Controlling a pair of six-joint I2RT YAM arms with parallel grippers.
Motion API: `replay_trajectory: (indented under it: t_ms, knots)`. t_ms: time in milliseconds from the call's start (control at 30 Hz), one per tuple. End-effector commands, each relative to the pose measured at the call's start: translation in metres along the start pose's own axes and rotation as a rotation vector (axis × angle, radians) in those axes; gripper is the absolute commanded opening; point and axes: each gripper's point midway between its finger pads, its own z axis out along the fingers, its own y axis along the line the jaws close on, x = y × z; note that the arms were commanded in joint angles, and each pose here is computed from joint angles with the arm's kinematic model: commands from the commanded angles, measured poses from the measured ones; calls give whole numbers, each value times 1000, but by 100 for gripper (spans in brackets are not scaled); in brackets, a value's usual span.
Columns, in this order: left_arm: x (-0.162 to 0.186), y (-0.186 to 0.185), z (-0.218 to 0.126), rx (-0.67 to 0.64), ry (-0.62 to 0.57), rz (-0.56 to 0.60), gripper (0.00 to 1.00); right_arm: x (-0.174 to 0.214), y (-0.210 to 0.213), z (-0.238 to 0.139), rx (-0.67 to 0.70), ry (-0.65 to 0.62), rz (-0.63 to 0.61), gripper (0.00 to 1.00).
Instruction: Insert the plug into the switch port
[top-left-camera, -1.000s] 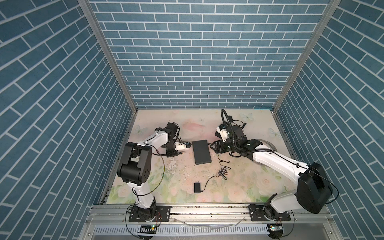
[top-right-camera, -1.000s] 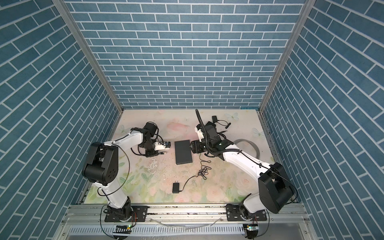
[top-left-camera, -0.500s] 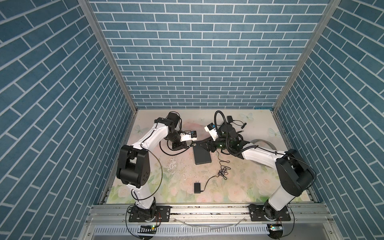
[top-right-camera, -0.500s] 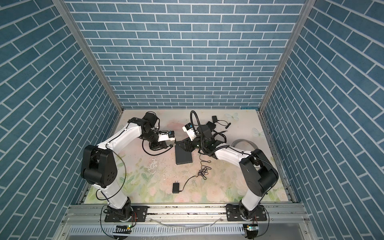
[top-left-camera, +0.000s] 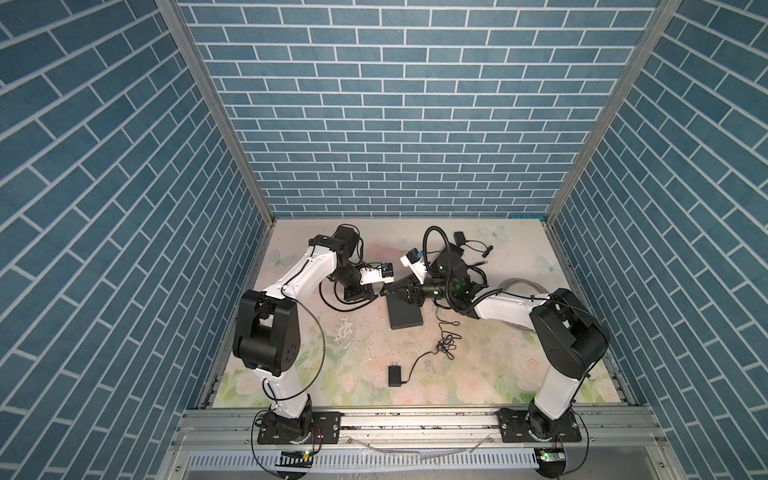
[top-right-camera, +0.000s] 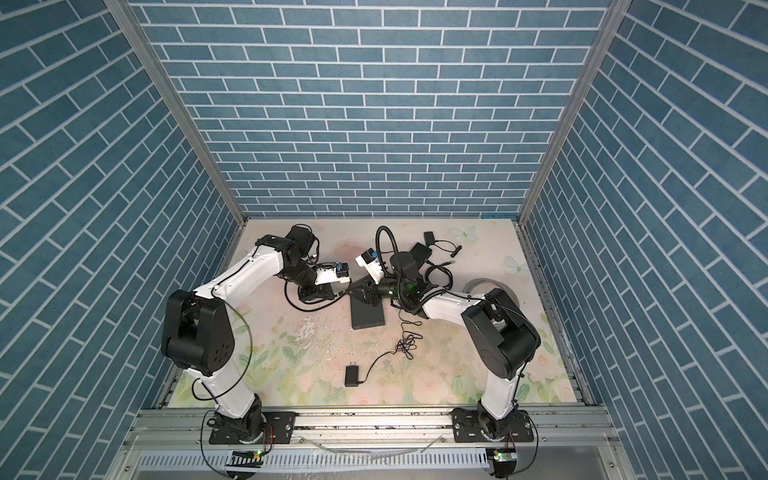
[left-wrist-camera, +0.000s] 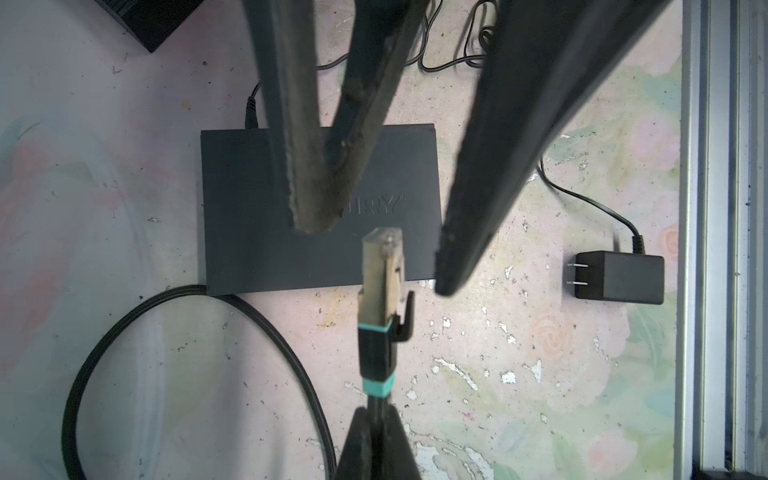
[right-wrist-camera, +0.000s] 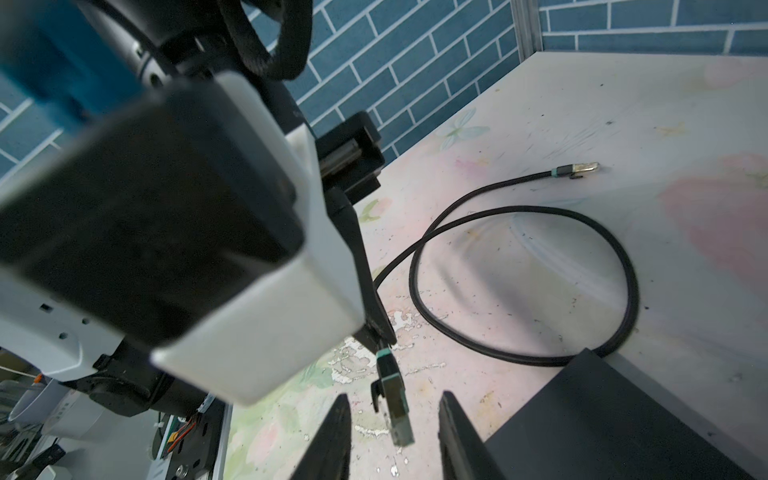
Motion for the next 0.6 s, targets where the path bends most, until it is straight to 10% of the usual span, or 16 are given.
replay_trajectory:
  t_ms: [0, 567]
  knots:
    - [-6, -1, -7, -1, -13, 6, 0, -2, 10, 9, -47, 9, -41, 32]
    - [-2, -5, -7, 13, 9, 0, 0, -8, 13, 21, -61, 3, -63, 26]
